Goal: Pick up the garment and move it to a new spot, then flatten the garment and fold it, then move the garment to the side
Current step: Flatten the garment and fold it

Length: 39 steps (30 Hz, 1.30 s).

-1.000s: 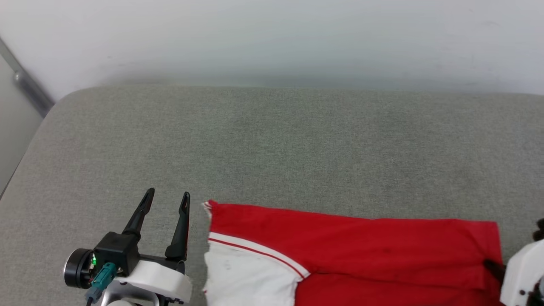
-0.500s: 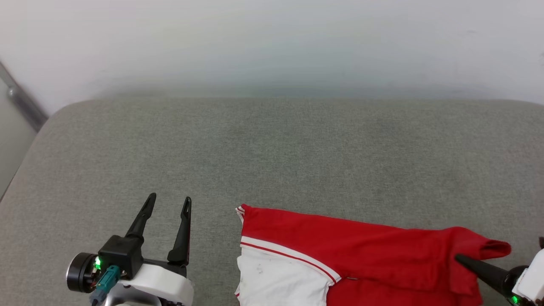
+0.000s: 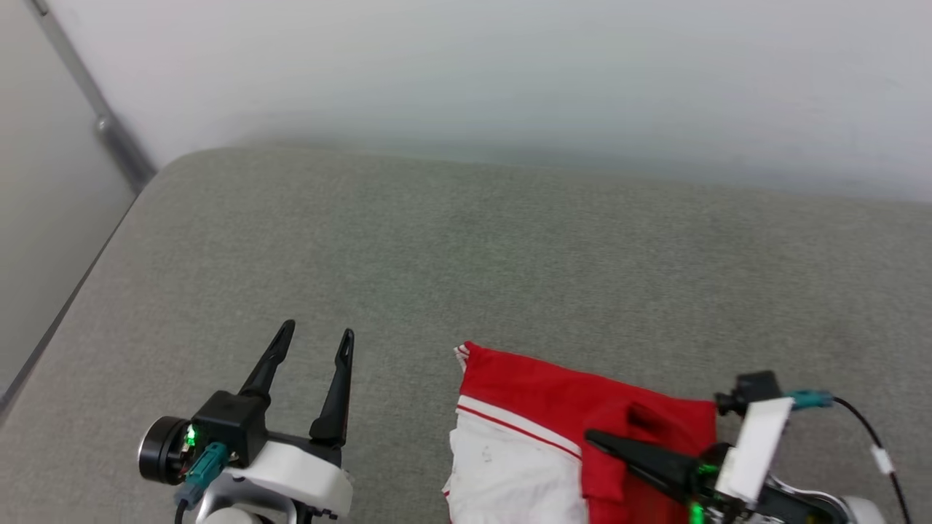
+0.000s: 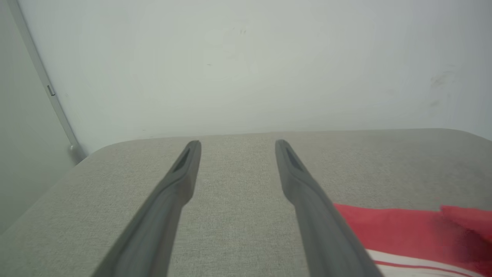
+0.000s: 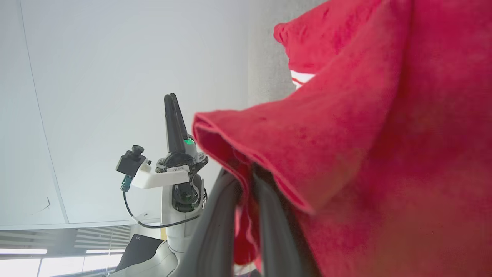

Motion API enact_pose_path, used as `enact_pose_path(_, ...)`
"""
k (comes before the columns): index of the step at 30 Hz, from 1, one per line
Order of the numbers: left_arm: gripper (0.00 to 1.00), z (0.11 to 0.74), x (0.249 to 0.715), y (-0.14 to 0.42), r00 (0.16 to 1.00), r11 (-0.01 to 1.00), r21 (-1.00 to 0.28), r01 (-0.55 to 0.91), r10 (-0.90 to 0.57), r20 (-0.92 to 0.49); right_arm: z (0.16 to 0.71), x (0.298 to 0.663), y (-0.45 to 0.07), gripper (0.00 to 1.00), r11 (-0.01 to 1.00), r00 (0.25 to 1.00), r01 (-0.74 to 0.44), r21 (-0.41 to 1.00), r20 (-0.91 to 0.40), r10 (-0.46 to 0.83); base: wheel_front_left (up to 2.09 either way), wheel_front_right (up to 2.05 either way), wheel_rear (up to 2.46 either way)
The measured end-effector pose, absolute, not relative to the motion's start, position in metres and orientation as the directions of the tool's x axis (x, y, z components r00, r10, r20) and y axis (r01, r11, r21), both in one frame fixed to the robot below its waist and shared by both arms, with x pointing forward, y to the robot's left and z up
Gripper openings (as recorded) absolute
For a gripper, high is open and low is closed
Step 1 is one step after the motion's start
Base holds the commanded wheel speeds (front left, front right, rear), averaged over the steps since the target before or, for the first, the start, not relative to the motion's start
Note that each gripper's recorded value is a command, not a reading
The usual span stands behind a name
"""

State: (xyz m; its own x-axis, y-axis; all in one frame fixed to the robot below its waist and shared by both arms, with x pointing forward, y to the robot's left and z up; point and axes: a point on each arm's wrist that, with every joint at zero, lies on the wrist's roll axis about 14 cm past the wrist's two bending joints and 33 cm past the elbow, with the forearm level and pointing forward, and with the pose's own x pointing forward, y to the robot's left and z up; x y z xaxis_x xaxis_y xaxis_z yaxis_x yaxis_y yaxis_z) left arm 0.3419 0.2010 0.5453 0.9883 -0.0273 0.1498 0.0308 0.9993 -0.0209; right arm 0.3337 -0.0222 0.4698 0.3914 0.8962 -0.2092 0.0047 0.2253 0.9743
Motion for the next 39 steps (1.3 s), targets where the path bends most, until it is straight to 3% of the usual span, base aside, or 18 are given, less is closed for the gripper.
enact_pose_path(6,1.00,0.546,0.345,0.208,0.989,1.000,-0.028,0.011,-0.006,0.150,0.470,0.337,0.040,0.00,0.201,0.297,-0.022,0.979,-0.186,0.937,0.00,0.00,0.00)
enact_pose_path(9,1.00,0.542,0.347,0.213,0.990,1.000,-0.030,-0.007,0.011,0.139,0.457,0.340,0.059,0.00,0.260,0.276,-0.045,0.965,-0.238,0.931,0.00,0.00,0.00)
enact_pose_path(10,1.00,0.539,0.349,0.215,0.991,0.999,-0.034,-0.017,0.022,0.128,0.438,0.341,0.068,0.00,0.332,0.270,-0.055,0.942,-0.306,0.913,0.00,0.00,0.00)
enact_pose_path(11,1.00,0.537,0.350,0.215,0.992,0.999,-0.034,-0.018,0.022,0.124,0.433,0.339,0.070,0.13,0.347,0.256,-0.054,0.936,-0.322,0.911,0.00,0.00,0.00)
enact_pose_path(12,1.00,0.536,0.351,0.215,0.993,0.999,-0.035,-0.017,0.021,0.119,0.428,0.337,0.073,0.44,0.358,0.251,-0.054,0.932,-0.334,0.908,0.00,0.00,0.00)
enact_pose_path(13,1.00,0.534,0.351,0.215,0.993,0.999,-0.036,-0.018,0.022,0.115,0.425,0.337,0.074,1.00,0.368,0.256,-0.055,0.928,-0.343,0.904,0.00,0.00,0.00)
enact_pose_path(19,1.00,0.531,0.357,0.211,0.994,0.999,-0.040,-0.005,0.009,0.107,0.428,0.344,0.080,1.00,0.404,0.302,-0.128,0.906,-0.352,0.886,0.00,0.00,0.00)
enact_pose_path(22,1.00,0.531,0.359,0.208,0.994,0.999,-0.035,0.006,-0.002,0.111,0.440,0.352,0.083,1.00,0.436,0.338,-0.247,0.866,-0.344,0.876,0.00,0.00,0.00)
enact_pose_path(25,1.00,0.535,0.361,0.207,0.993,0.999,-0.034,0.012,-0.008,0.121,0.453,0.366,0.076,1.00,0.500,0.422,-0.384,0.776,-0.333,0.843,0.00,0.00,0.00)
enact_pose_path(29,1.00,0.537,0.361,0.205,0.991,0.999,-0.037,0.014,-0.009,0.131,0.466,0.400,0.039,1.00,0.650,0.614,-0.522,0.552,-0.286,0.736,0.00,0.00,0.00)
enact_pose_path(34,1.00,0.537,0.359,0.203,0.991,0.999,-0.048,0.009,-0.002,0.136,0.489,0.430,-0.027,1.00,0.810,0.816,-0.488,0.326,-0.160,0.556,0.00,0.00,0.00)
enact_pose_path(39,1.00,0.540,0.358,0.201,0.989,0.998,-0.057,0.008,0.000,0.149,0.508,0.429,-0.106,1.00,0.926,0.936,-0.334,0.177,-0.054,0.348,0.00,0.00,0.00)
